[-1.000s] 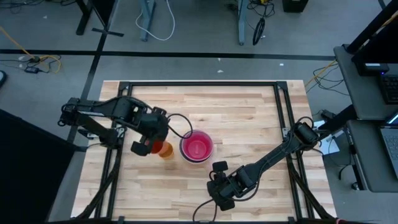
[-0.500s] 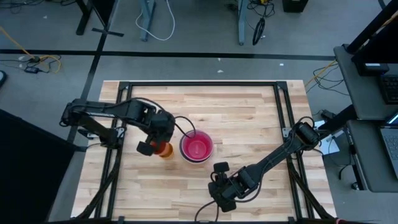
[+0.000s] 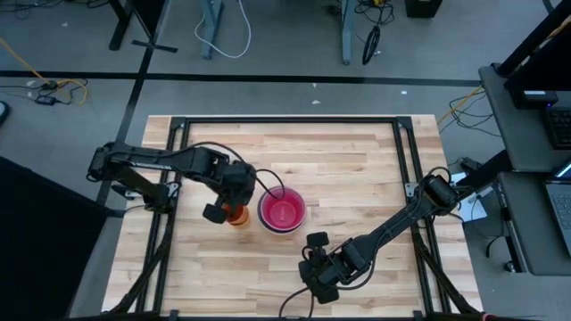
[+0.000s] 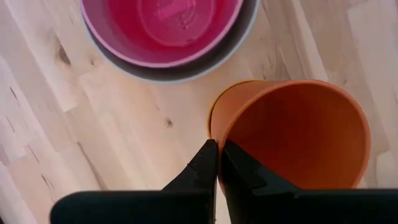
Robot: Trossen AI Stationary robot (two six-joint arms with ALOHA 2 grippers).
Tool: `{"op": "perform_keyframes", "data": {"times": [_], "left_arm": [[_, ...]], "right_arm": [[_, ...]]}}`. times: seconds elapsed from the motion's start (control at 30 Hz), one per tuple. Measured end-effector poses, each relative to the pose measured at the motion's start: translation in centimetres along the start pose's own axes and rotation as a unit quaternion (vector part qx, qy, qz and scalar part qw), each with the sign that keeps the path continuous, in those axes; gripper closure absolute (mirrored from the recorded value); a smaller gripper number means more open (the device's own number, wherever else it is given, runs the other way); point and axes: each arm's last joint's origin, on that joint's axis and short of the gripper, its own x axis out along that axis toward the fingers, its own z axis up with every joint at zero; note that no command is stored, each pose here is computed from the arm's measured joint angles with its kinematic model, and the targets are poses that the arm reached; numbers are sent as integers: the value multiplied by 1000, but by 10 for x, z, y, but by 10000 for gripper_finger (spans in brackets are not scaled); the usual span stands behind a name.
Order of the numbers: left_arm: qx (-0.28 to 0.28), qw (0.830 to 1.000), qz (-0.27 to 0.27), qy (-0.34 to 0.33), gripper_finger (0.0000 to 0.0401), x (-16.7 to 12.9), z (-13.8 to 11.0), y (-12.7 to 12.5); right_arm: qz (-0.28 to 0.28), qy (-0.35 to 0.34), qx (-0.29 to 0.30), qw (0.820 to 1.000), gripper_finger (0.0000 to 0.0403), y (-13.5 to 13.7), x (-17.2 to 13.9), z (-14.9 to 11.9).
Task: Nest bowls inside each other
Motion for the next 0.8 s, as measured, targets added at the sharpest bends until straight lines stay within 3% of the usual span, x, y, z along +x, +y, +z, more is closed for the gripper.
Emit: {"op": "perform_keyframes", "data": {"times": [0.8], "left_arm": [[-14,1000,-1,-5,371,0,0,2]], "right_arm": [[-7,16,9,1000,293,-1,0,-3]]}}
